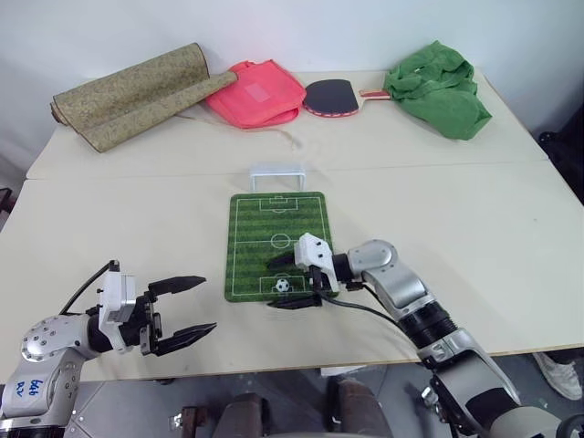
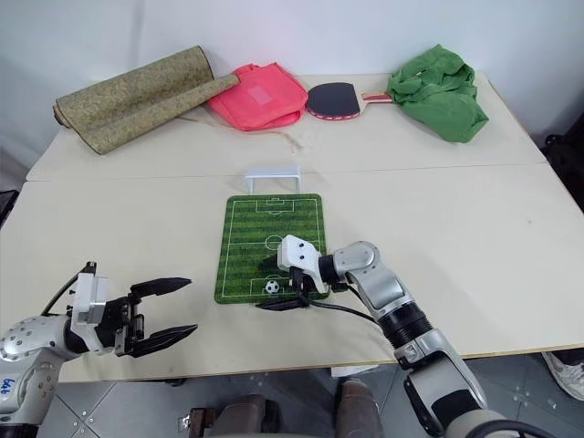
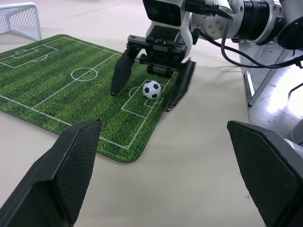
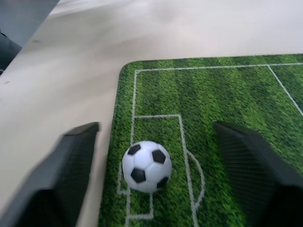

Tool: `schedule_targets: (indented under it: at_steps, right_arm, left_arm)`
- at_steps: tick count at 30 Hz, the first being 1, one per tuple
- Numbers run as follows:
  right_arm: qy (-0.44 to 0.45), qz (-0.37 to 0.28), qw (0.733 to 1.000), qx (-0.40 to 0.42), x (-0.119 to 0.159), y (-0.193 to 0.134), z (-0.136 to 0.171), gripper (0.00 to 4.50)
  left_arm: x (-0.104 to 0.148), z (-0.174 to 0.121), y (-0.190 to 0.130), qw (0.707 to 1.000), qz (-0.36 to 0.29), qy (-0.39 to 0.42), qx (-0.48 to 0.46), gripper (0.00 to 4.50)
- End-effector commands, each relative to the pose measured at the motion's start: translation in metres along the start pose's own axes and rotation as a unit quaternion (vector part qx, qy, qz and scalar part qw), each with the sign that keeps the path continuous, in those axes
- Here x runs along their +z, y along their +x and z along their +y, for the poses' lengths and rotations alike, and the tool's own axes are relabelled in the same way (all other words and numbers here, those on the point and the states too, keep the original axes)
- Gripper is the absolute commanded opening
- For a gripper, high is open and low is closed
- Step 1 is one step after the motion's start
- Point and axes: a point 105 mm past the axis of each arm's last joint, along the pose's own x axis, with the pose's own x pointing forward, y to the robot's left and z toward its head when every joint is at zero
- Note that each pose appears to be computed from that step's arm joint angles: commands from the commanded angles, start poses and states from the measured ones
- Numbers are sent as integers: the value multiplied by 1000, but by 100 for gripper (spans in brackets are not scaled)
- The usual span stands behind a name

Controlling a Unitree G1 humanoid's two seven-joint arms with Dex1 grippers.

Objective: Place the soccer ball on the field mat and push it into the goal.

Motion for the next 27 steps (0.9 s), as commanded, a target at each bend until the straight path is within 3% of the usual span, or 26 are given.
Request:
schedule_targets:
  at_steps: [1, 7, 10, 15, 18, 27]
  right_arm:
    - [-16, -23, 1000, 5, 12, 0, 0, 444]
    - [-21, -74, 997, 13, 30, -6, 3, 444]
    - [-48, -127, 991, 6, 53, -33, 1, 444]
    - [-66, -108, 992, 3, 52, -61, 14, 444]
    - [-53, -80, 995, 14, 39, -69, 34, 382]
    - [-54, -27, 998, 28, -1, -47, 69, 79]
  left_arm:
    - [8, -2, -1, 1000, -6, 18, 1, 450]
    - [7, -1, -2, 1000, -7, 18, 3, 450]
    - [6, 3, -6, 1000, -7, 19, 7, 450]
    - [-1, 8, -9, 1000, -6, 22, 4, 450]
    - [-4, 12, -9, 999, -9, 32, -4, 450]
    - [2, 9, -8, 998, -26, 48, -35, 450]
